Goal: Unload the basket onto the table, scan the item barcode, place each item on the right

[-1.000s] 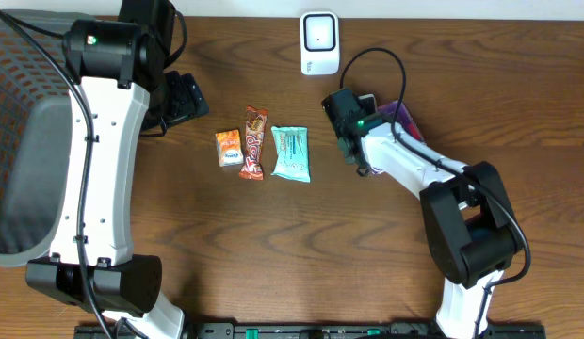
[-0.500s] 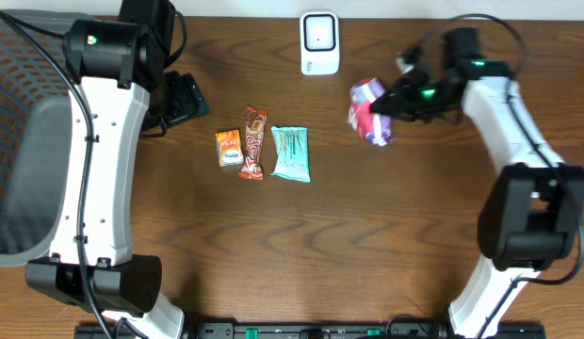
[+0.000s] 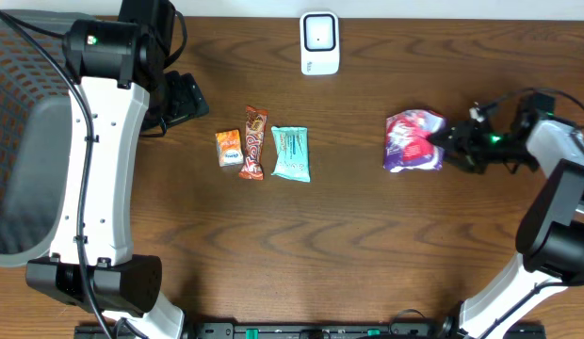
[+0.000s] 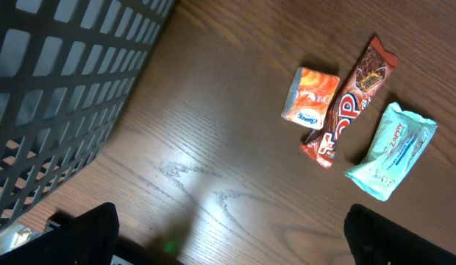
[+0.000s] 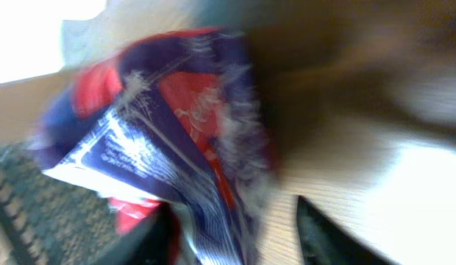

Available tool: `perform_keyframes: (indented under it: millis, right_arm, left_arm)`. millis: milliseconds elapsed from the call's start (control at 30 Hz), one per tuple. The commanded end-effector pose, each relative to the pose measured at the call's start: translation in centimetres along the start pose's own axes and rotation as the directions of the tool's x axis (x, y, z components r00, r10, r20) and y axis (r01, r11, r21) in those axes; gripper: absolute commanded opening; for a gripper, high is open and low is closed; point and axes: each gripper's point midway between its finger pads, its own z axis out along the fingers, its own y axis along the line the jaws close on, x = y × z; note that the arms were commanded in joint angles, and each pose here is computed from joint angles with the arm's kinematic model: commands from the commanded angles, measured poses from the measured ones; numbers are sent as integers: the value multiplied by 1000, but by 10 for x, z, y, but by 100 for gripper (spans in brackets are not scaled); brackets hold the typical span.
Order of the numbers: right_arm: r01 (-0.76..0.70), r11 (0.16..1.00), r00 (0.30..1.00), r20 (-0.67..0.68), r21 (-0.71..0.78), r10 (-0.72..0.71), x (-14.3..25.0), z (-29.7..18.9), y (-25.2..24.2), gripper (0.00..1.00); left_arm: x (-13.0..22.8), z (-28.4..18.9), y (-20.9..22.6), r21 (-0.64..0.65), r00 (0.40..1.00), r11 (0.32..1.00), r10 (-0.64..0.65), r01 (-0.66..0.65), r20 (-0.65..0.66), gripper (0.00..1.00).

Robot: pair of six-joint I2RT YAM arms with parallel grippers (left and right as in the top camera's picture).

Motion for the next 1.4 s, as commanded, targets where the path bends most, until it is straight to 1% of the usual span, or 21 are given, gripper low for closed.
perform_keyframes:
  millis: [0,33,67,167,200,267,367,500,600,633,733,800,833,867,933,967,1000,1100,1200,1300,1367]
  right_arm:
    - [19,984,999,35,177,-25,-11,-22,-16,64]
    - [29,982,999,35,186,-36,-13,-25,-14,72]
    - [39,979,998,36,198,-48,-16,-29,-10,78]
    - [62,975,997,39,211,-72,-19,-30,-5,92]
    - [65,975,997,37,211,-75,-19,-29,-4,92]
    - [79,974,996,25,214,-87,-17,-25,-2,96]
    - [75,969,997,3,236,-78,-10,-22,-6,98]
    - [77,963,997,-24,260,-74,1,-9,-17,97]
    - [98,961,995,-22,257,-96,5,7,-25,94]
    - [103,961,995,-19,256,-102,6,13,-27,92]
    - [107,962,994,-2,251,-110,12,34,-33,77]
    - [98,965,995,1,244,-102,16,45,-32,72]
    - [109,967,994,-3,230,-111,18,51,-27,64]
    - [135,969,991,-12,206,-135,21,58,-19,50]
    - [163,975,987,-22,153,-161,24,67,-2,18]
    - [164,978,986,-25,126,-163,25,72,9,6]
    - [157,982,988,-24,107,-156,25,75,19,1]
    - [141,987,990,-3,83,-141,16,79,48,1]
    - [169,985,985,26,34,-170,4,77,84,1]
    - [180,983,980,94,-18,-178,-17,70,129,1]
    - [199,977,968,172,-80,-183,-34,65,166,1]
  left_arm:
    - [10,-2,8,-30,999,1000,6,-7,-37,98]
    - [10,-2,8,-30,999,1000,6,-7,-37,98]
    - [10,-2,8,-30,999,1000,6,-7,-37,98]
    - [10,-2,8,-30,999,1000,6,-7,-37,98]
    - [10,-2,8,-30,999,1000,6,-7,-37,98]
    - [10,-2,8,-30,999,1000,6,-7,-37,98]
    - [10,-2,8,-30,999,1000,6,-7,-37,98]
    - [10,-2,8,-30,999,1000,6,-7,-37,98]
    - [10,-2,8,-30,999,1000,6,-7,-37,98]
    - [10,-2,8,-30,999,1000,6,-7,-37,98]
    - [10,-2,8,-30,999,1000,6,-7,-37,98]
    - [10,-2,8,-30,999,1000,6,-7,-37,98]
    - [10,-2,8,-30,999,1000,6,-7,-37,98]
    - [10,-2,8,-30,999,1000,6,-7,-37,98]
    - [10,-2,8,-30,999,1000,6,-7,-37,98]
    - [10,-2,8,-30,999,1000,6,-7,-37,98]
    - [10,-2,8,-30,999,1000,6,-7,-37,98]
    - [10,-2,8,-30,999,1000,6,-7,-37,98]
    - [10,-2,8,-30,999,1000,6,-7,-37,98]
    - [10,-2,8,-30,999,1000,6,-7,-37,98]
    - [10,-2,8,-30,999,1000,6,-7,-37,98]
